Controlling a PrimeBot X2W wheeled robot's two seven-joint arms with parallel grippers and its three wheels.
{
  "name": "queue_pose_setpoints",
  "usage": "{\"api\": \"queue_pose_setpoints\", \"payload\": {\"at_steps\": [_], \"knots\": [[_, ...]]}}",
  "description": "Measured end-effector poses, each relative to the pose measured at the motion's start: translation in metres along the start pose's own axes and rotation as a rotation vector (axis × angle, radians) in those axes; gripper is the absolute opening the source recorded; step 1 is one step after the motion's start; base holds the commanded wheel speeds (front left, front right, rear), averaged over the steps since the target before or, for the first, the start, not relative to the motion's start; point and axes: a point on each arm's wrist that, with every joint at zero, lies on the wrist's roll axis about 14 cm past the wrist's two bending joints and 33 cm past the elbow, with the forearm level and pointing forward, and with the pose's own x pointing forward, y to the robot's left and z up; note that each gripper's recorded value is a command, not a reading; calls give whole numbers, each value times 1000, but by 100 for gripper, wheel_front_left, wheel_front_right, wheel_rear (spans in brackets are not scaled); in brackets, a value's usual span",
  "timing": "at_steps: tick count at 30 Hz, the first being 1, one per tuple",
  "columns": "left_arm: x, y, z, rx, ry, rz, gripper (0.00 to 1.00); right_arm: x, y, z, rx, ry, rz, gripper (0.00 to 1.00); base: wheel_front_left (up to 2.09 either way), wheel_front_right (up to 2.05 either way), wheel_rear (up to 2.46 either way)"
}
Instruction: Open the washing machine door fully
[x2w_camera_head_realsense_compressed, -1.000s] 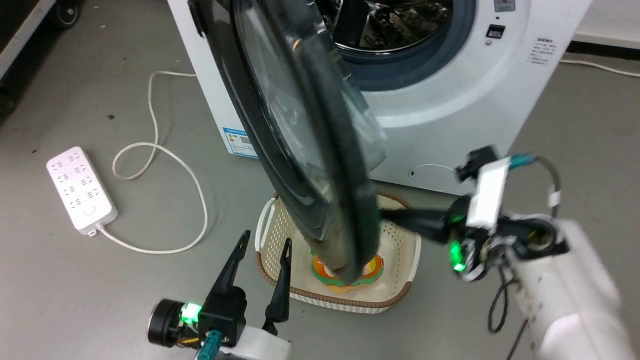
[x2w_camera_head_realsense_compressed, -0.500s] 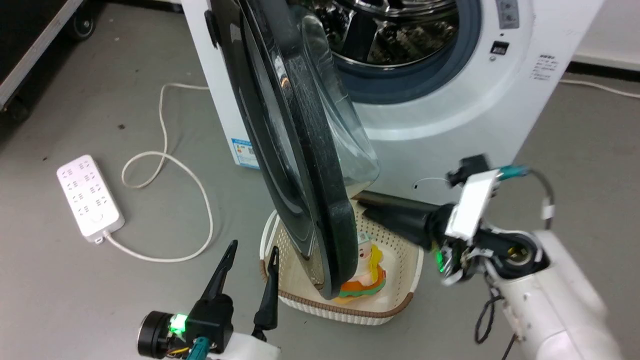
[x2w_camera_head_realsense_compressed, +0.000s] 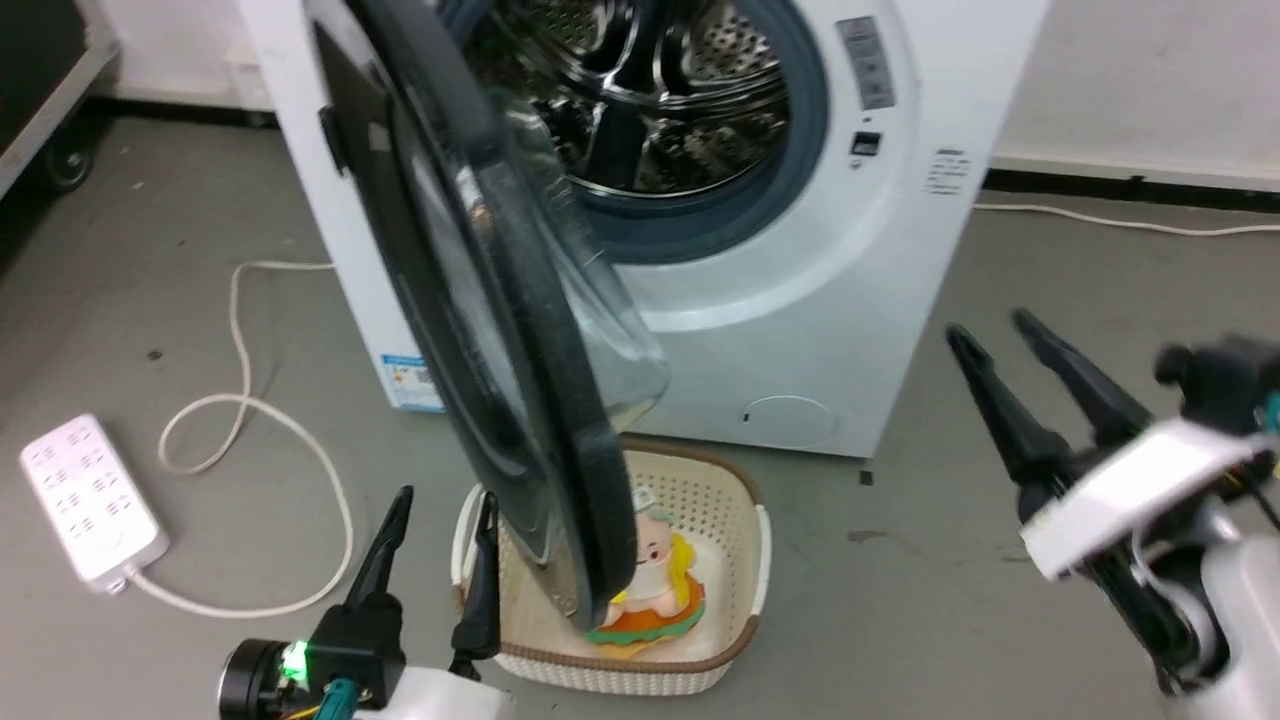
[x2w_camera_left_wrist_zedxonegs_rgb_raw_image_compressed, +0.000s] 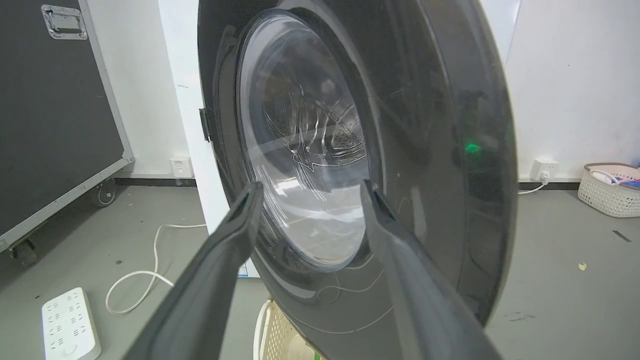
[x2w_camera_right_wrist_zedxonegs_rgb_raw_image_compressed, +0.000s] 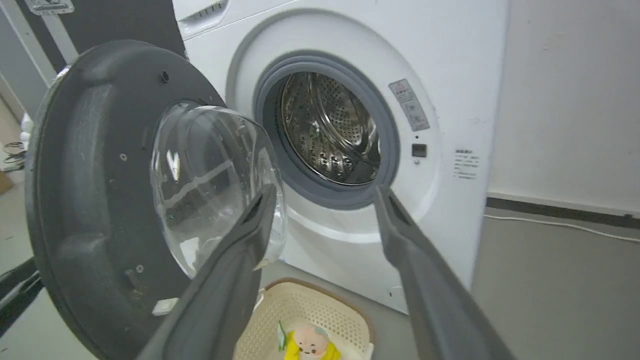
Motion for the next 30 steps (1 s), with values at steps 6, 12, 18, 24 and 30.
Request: {"api": "queue_pose_setpoints", "payload": {"at_steps": [6,12,18,24,30], "knots": [[1,-9,2,-15,-8,-27,100,-55,-31,14,-277,-131,-178,100,0,0,0],[0,-16,0,-23,-1,-56,100,-91,-18,-17,-325,-103,-282,100,0,0,0],[-2,-19,-7,-24,21,-65,100,-117,-19,-39,-299,-66,-346,100,0,0,0],[-7,-19,-20,-23,63,-69,100,-124,-22,-50,-283,-45,-362,100,0,0,0],[-9,-19,-26,-24,83,-66,78,-122,-21,-54,-269,-43,-355,100,0,0,0]]}}
